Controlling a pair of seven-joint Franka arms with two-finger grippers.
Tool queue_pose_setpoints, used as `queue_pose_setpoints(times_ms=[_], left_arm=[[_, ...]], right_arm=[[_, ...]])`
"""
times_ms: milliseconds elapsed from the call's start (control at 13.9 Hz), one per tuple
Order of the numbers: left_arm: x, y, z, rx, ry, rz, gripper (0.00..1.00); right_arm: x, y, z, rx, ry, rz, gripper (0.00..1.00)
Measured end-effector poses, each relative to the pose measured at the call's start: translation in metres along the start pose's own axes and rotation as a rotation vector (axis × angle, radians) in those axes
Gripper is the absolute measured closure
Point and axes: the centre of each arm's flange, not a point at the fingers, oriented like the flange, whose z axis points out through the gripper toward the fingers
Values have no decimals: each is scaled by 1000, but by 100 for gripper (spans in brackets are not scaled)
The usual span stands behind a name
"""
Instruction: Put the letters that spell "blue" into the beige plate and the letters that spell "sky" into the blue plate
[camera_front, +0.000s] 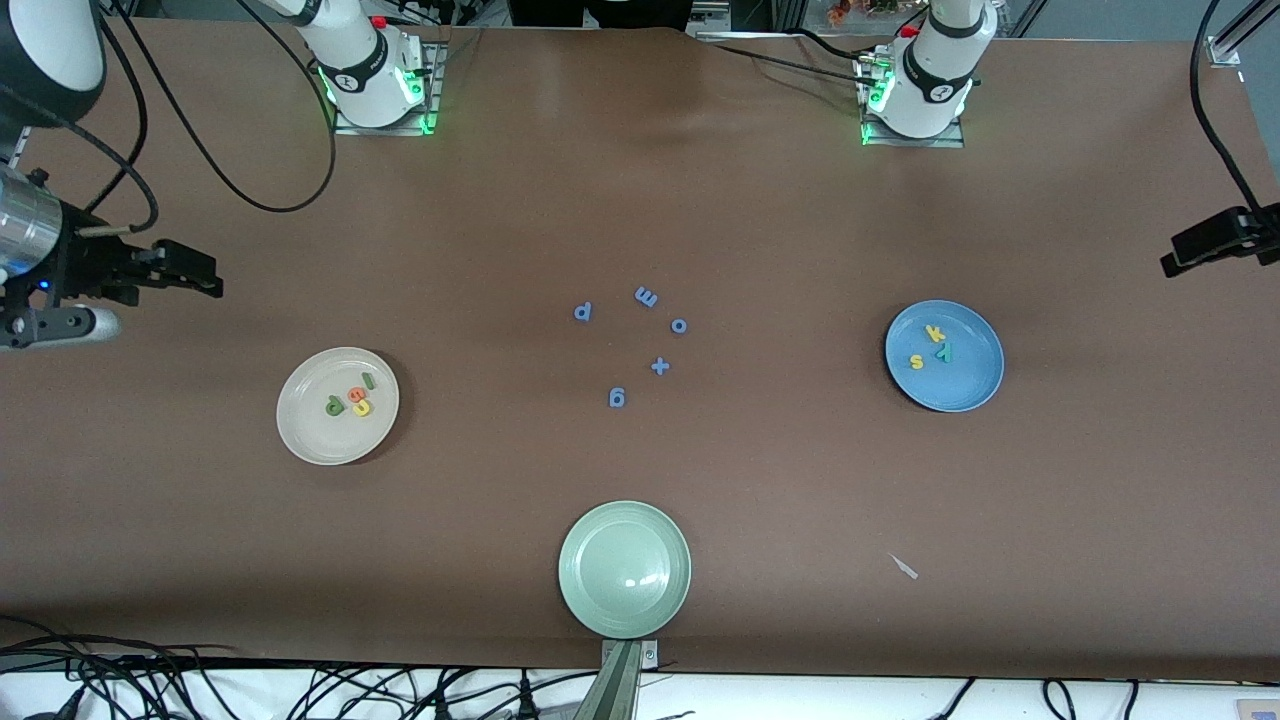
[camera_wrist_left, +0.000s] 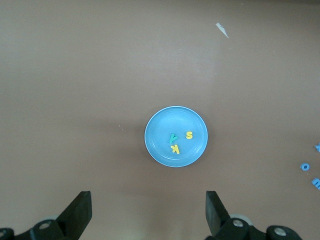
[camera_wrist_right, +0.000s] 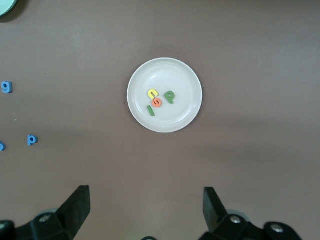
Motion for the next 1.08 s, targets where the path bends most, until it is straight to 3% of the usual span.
queue_pose_setpoints(times_ms=[287,646,861,1077], left_arm=[[-8,12,-11,-26,13,22,0],[-7,8,-8,-34,6,26,0],[-4,10,-3,-33,-4,30,0],[-4,12,-3,-32,-3,45,0]], right_arm=[[-31,-2,-17,4,26,30,0],[-34,7,-17,3,22,45,0],[-35,14,-17,-58,18,47,0],[-35,15,-17,-69,15,48,0]])
